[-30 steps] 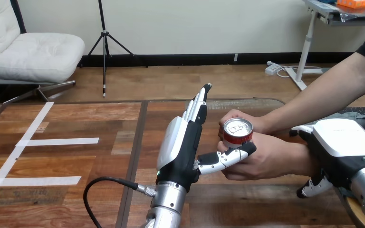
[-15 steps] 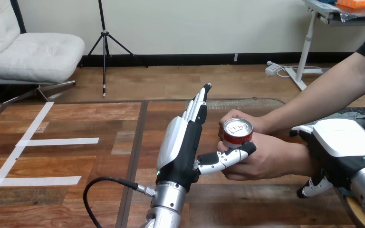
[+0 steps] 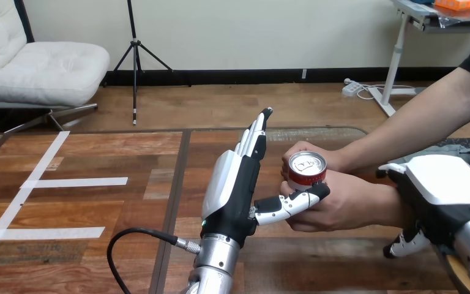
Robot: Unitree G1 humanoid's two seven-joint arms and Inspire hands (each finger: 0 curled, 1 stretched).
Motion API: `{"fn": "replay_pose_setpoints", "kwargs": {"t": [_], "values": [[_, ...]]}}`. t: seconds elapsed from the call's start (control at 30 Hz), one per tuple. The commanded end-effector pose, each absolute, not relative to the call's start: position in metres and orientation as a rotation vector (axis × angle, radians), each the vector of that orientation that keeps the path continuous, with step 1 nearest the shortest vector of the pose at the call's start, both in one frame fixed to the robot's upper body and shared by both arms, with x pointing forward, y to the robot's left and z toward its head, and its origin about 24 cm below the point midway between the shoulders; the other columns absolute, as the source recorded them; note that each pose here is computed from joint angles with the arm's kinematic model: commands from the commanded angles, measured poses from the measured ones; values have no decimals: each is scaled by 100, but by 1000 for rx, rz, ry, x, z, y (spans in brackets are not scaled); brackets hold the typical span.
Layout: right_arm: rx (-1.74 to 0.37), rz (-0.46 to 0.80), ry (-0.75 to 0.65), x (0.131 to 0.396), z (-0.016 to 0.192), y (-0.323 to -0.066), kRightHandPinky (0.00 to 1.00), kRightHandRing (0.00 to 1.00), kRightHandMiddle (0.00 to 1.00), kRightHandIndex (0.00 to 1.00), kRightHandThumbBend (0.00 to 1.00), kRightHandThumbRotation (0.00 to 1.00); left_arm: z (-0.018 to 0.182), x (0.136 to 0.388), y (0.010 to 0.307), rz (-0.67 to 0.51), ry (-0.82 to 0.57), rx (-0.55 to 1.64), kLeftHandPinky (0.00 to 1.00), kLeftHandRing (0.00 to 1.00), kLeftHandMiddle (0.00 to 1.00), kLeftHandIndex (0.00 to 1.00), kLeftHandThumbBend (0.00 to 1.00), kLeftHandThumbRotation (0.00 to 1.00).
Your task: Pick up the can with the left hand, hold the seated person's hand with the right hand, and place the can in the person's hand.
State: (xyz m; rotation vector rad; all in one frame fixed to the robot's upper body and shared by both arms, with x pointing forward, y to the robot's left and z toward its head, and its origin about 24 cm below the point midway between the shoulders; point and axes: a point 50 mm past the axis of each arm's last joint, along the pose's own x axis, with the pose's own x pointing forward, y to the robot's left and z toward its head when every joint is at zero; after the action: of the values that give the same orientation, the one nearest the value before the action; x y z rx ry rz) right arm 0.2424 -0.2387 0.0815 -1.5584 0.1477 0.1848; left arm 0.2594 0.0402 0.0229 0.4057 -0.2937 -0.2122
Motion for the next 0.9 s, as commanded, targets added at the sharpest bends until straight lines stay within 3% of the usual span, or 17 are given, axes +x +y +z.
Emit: {"fn": "replay_pose_setpoints", "kwargs": {"t": [0.0,0.37,0.67,0.87], "values": [[-1504,76,23,233,114,-227,75,83,83,81,96,0,47,264,36,-195,-376,346,100,100,100,100,77,38],[-1356,-57,-85,204,132,-212,74,81,82,79,93,0,44,258,48,-247,-301,212,100,100,100,100,61,32],[-1233,-148,-164,184,135,-202,73,80,81,78,88,0,43,249,59,-262,-260,62,99,97,97,99,47,25],[-1169,-193,-210,173,134,-196,73,81,81,80,83,0,43,242,69,-260,-239,-2,96,96,97,99,40,26]]}}
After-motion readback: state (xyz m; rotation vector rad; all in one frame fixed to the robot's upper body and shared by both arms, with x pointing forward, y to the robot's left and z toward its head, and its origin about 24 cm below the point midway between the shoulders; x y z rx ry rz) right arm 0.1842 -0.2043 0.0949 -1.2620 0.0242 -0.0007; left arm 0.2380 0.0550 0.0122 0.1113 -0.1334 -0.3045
